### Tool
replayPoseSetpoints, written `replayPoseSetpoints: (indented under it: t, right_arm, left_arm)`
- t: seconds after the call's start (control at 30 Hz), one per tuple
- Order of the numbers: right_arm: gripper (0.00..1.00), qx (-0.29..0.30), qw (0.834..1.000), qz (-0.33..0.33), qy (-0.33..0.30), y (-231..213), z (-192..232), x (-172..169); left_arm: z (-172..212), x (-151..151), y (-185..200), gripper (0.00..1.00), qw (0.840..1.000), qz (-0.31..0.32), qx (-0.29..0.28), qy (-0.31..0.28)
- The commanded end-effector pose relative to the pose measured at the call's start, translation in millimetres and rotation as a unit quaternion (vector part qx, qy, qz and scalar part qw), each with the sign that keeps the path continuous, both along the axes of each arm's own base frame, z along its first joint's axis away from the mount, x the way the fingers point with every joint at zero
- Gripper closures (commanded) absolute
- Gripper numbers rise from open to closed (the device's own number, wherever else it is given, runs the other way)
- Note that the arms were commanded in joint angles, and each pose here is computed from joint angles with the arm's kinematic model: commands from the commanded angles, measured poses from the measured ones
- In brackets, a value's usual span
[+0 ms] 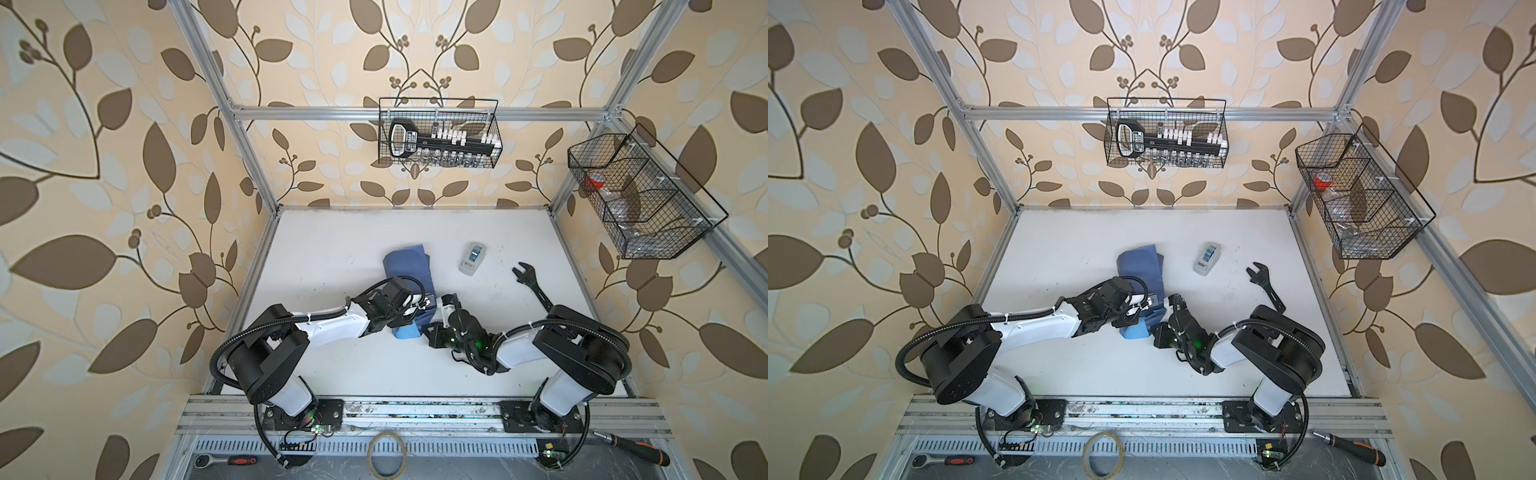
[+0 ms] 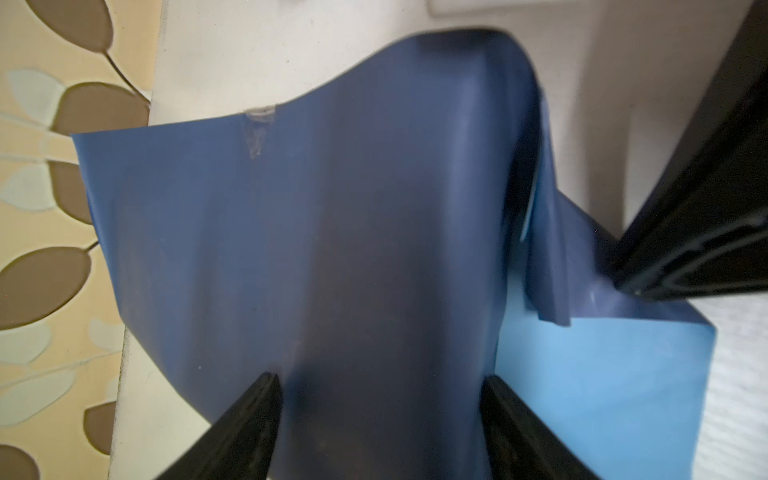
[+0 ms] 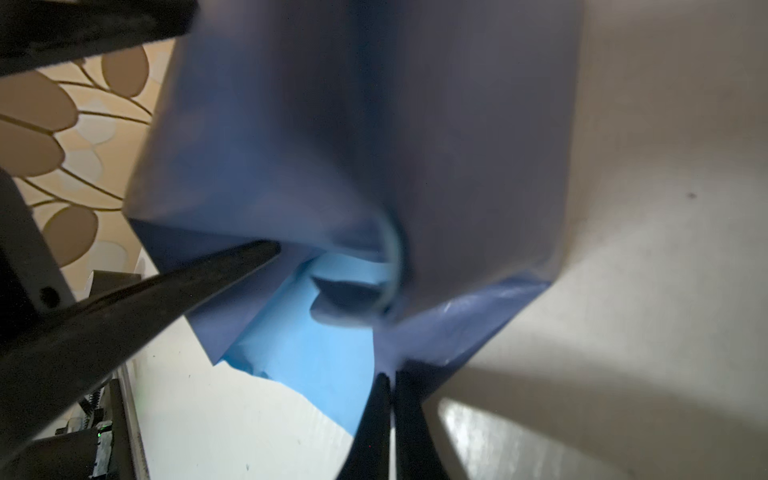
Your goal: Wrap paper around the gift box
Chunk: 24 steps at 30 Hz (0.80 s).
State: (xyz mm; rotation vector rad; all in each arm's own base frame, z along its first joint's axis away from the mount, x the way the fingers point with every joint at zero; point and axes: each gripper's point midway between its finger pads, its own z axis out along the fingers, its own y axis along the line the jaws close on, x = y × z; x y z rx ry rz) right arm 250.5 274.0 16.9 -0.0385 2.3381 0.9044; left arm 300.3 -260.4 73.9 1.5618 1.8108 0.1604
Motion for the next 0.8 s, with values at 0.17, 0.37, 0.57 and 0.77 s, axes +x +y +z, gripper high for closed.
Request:
replayPoseSetpoints:
  t: [0.17,0.37,0.57,0.77]
  right_arm:
    - [0.91,-0.001,1.0,-0.001,0.024,-7.7,-8.3,9.9]
    - [0.91,-0.001,1.0,-0.012,0.025,-16.9,-8.2,19.9]
    - [0.91,-0.002,0.999,-0.02,0.025,-24.9,-8.7,27.3]
    - [0.91,-0.001,0.999,-0.013,0.038,-24.6,-16.2,21.1]
  left_arm:
    - [-17.0,-11.7,5.6,0.24,0.999,-0.017,0.034,0.03]
    - [-18.1,-11.3,5.4,0.24,0.999,-0.017,0.036,0.03]
    - [-17.7,-11.2,5.2,0.24,0.999,-0.018,0.036,0.03]
    - [-18.0,-11.3,5.5,0.24,0.999,-0.018,0.037,0.03]
